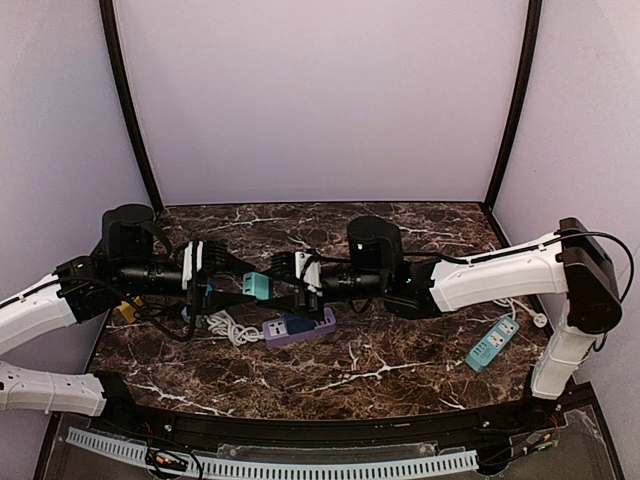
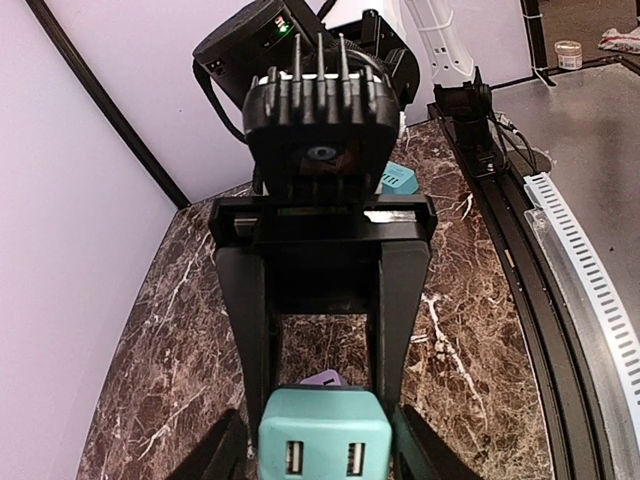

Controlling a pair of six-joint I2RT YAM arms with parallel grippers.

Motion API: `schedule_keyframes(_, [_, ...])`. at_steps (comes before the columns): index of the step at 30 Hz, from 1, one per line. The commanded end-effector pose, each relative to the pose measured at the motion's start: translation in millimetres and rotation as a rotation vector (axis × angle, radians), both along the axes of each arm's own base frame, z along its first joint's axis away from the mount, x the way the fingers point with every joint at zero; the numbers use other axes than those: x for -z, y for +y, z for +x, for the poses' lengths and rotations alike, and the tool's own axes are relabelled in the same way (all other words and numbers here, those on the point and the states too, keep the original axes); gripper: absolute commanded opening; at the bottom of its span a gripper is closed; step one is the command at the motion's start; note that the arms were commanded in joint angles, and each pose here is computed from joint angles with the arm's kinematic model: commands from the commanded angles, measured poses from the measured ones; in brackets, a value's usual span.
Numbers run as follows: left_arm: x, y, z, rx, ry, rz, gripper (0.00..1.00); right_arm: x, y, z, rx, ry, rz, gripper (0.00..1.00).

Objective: Insert the plug
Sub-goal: Adjust the plug.

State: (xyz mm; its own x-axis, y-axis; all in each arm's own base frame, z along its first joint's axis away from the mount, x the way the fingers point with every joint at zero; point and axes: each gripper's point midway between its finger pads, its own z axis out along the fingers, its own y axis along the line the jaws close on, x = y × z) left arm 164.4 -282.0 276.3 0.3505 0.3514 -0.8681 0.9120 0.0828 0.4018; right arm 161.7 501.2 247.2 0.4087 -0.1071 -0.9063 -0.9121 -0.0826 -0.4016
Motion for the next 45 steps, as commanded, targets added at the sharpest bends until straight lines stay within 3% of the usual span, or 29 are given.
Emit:
schedule_keyframes(1, [-2,-2,0,0.003,-0.002,-0.014,0.46,-16,4,2,-0.007,-0.009,0.05,0.0])
schedule_keyframes(3, [1,-2,0,0.0,-0.003,-0.007,0.43,-17,4,2,-0.006,-0.008,0.054,0.0])
schedule_keyframes(6, [6,-1,0,-0.003,0.009,0.009,0.54,-19,3,2,-0.009,-0.008,0.061,0.0])
schedule_keyframes(9, [12,1,0,-0.014,0.024,0.027,0.58,-19,2,-1,-0.02,-0.007,0.067,0.0])
schedule_keyframes(18, [9,-1,-2,0.008,0.028,0.015,0.48,-23,0,-1,-0.029,0.0,0.084,0.0])
schedule_keyframes(20, [8,-2,-4,0.017,0.023,0.013,0.41,-21,1,-1,-0.029,0.004,0.08,0.0])
schedule_keyframes(23, [5,-2,-2,0.01,0.017,0.002,0.2,-19,1,-1,-0.029,0.011,0.075,0.0])
schedule_keyframes(26, [1,-2,2,-0.016,0.025,-0.009,0.04,-16,2,1,-0.021,0.019,0.063,0.0])
schedule_keyframes(27, [2,-1,6,-0.039,0.033,-0.007,0.02,-14,3,3,-0.01,0.024,0.055,0.04])
schedule_keyframes(28, [5,0,10,-0.065,0.038,0.004,0.01,-11,3,6,0.004,0.03,0.045,0.15])
schedule_keyframes(30, [10,4,17,-0.121,0.064,0.026,0.01,-9,3,13,0.046,0.041,0.029,0.46])
schedule_keyframes(34, [28,16,34,-0.267,0.143,0.098,0.01,-4,-9,26,0.139,0.054,-0.014,0.96])
schedule_keyframes(39, [68,32,43,-0.413,0.316,0.237,0.01,-3,-37,47,0.246,0.141,-0.051,0.99])
schedule_keyframes(45, [124,31,45,-0.468,0.521,0.42,0.01,15,-63,94,0.412,0.393,-0.134,0.99])
